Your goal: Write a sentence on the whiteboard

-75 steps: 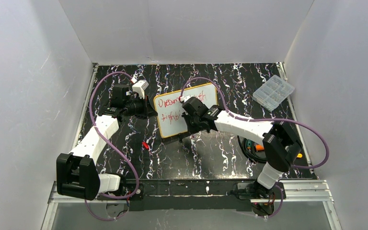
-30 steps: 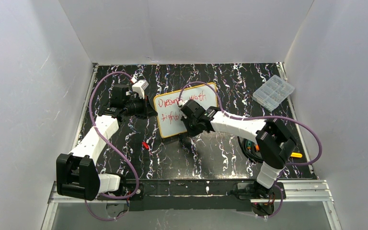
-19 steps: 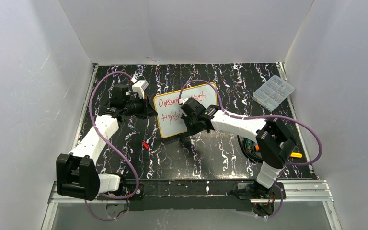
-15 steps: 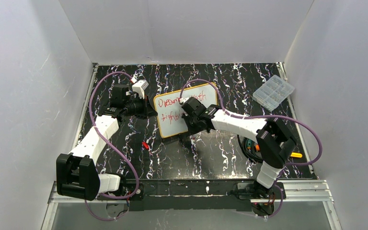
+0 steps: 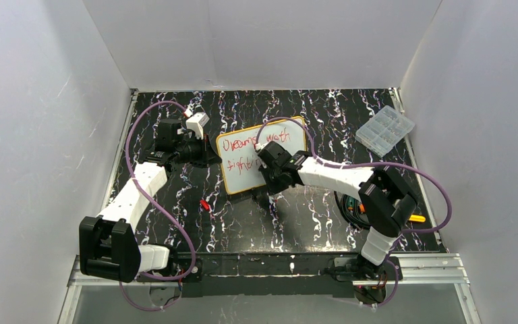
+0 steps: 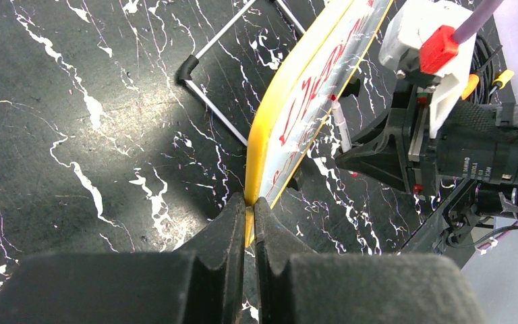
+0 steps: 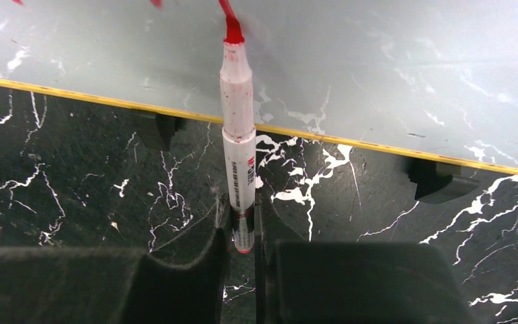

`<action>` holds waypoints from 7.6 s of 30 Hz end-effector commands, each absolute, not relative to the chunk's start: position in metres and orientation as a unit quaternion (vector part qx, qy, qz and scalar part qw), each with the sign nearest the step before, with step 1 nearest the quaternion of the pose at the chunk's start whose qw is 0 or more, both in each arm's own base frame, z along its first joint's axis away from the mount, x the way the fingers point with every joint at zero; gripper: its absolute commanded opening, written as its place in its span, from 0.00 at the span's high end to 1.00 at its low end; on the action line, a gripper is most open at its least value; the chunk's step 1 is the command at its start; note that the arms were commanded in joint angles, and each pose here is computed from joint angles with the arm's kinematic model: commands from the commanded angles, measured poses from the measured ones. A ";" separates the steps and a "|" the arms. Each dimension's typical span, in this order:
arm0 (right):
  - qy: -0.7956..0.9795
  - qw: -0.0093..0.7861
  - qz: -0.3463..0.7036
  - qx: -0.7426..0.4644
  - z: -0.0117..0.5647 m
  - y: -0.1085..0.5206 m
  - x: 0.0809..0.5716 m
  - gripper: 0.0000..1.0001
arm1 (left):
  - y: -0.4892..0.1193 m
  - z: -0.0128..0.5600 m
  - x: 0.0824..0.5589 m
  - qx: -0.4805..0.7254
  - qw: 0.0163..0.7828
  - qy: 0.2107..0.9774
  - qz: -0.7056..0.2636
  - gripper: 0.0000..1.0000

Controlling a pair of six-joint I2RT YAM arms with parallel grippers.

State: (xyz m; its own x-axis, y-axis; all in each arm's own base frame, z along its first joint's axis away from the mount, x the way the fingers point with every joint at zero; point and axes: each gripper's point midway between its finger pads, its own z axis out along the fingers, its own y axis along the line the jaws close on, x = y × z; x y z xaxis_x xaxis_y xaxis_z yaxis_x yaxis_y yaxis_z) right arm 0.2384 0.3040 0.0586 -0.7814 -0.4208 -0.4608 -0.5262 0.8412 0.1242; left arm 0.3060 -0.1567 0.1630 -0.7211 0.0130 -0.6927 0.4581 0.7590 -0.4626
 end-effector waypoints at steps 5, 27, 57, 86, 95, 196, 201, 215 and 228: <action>0.930 0.242 0.143 -0.238 0.076 0.309 0.246 0.99 | -0.159 0.176 0.299 0.147 0.364 0.859 -0.329 1.00; 0.925 0.271 0.127 -0.236 0.086 0.305 0.273 0.99 | -0.159 0.176 0.299 0.148 0.364 0.859 -0.329 1.00; 0.931 0.258 0.094 -0.241 0.076 0.295 0.264 0.99 | -0.159 0.176 0.299 0.147 0.364 0.859 -0.329 1.00; 0.944 0.181 0.124 -0.246 0.040 0.292 0.225 0.99 | -0.159 0.177 0.299 0.148 0.366 0.858 -0.329 1.00; 0.932 0.206 0.152 -0.257 0.058 0.311 0.226 0.99 | -0.159 0.178 0.298 0.148 0.366 0.858 -0.329 1.00; 0.938 0.193 0.134 -0.253 0.072 0.256 0.265 0.99 | -0.159 0.177 0.299 0.148 0.365 0.859 -0.328 1.00; 0.945 0.176 0.134 -0.239 0.060 0.250 0.252 0.99 | -0.159 0.178 0.298 0.149 0.366 0.858 -0.328 1.00; 0.928 0.212 0.167 -0.257 0.087 0.270 0.242 0.99 | -0.159 0.180 0.298 0.149 0.370 0.856 -0.329 1.00; 0.936 0.206 0.114 -0.261 0.078 0.265 0.262 0.99 | -0.159 0.180 0.298 0.149 0.369 0.856 -0.330 1.00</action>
State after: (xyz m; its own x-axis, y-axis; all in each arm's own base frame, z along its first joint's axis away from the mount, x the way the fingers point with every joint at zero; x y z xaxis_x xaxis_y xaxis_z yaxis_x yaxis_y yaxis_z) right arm 0.2532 0.2665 0.0756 -0.7802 -0.4331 -0.4513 -0.5396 0.8309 0.1354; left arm 0.3050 -0.1567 0.1686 -0.7090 0.0109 -0.7052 0.4666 0.7570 -0.4575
